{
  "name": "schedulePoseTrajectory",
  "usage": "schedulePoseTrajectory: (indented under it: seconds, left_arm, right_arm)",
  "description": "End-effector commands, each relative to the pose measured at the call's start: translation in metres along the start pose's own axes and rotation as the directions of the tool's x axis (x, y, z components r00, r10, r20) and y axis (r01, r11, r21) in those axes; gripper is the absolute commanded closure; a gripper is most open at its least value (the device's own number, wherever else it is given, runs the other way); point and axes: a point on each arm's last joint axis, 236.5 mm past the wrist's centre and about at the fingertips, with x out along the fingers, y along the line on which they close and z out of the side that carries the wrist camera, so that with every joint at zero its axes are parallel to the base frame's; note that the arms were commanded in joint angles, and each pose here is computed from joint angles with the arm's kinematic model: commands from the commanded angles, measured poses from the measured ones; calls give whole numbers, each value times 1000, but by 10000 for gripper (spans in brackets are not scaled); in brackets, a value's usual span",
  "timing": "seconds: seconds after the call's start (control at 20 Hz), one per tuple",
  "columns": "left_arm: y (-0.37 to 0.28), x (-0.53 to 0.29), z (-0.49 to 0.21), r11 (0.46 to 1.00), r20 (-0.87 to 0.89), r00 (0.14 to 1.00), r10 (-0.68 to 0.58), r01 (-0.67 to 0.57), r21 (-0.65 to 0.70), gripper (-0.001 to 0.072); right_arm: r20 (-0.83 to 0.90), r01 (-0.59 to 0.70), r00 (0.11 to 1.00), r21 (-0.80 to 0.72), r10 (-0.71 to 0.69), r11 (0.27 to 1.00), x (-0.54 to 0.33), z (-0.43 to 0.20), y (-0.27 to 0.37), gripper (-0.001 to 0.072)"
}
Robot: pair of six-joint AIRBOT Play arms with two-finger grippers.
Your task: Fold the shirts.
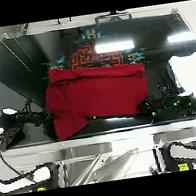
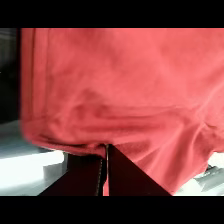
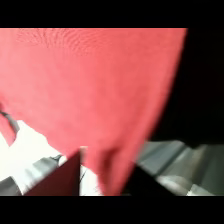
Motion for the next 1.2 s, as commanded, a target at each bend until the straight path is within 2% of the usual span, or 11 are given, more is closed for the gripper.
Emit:
schedulePoseTrajectory:
  seconds: [0.0, 0.05, 0.15, 0.4, 0.55, 0.75, 0.9, 1.0, 1.15]
  left_arm:
    - [-29, 4, -1, 996, -20, 997, -76, 77, 48, 675]
    - [-36, 3, -3, 993, -30, 994, -105, 106, 48, 675]
    - [-43, -7, -5, 989, -57, 990, -131, 134, 58, 675]
    - [-44, -42, -18, 985, -23, 985, -171, 171, 24, 681]
    - [-42, -59, -23, 986, 70, 984, -166, 167, -7, 681]
    - [-67, -83, 1, 984, 181, 969, -169, 154, 92, 680]
    - [-103, -93, 36, 967, 202, 962, -185, 142, 212, 679]
    - [-127, -93, 63, 949, 192, 962, -194, 134, 287, 679]
    - [-156, -89, 107, 925, 186, 960, -209, 133, 355, 679]
  right_arm:
    - [-12, -46, 999, 4, 46, 999, -2, -1, 13, 610]
    - [-20, -56, 998, -3, 56, 998, -3, -1, 16, 613]
    - [-30, -69, 997, -26, 68, 997, -9, 1, 24, 698]
    - [48, 74, 996, 51, -76, 996, -57, 15, -13, 699]
    - [151, 74, 985, 90, -87, 993, -84, 29, -21, 699]
    - [255, -43, 966, -18, 46, 999, -87, 58, 21, 699]
    - [335, -99, 931, -150, 145, 984, -91, 88, 64, 698]
    - [419, -83, 891, -224, 173, 971, -101, 118, 90, 698]
    - [479, 1, 868, -269, 132, 963, -99, 156, 104, 697]
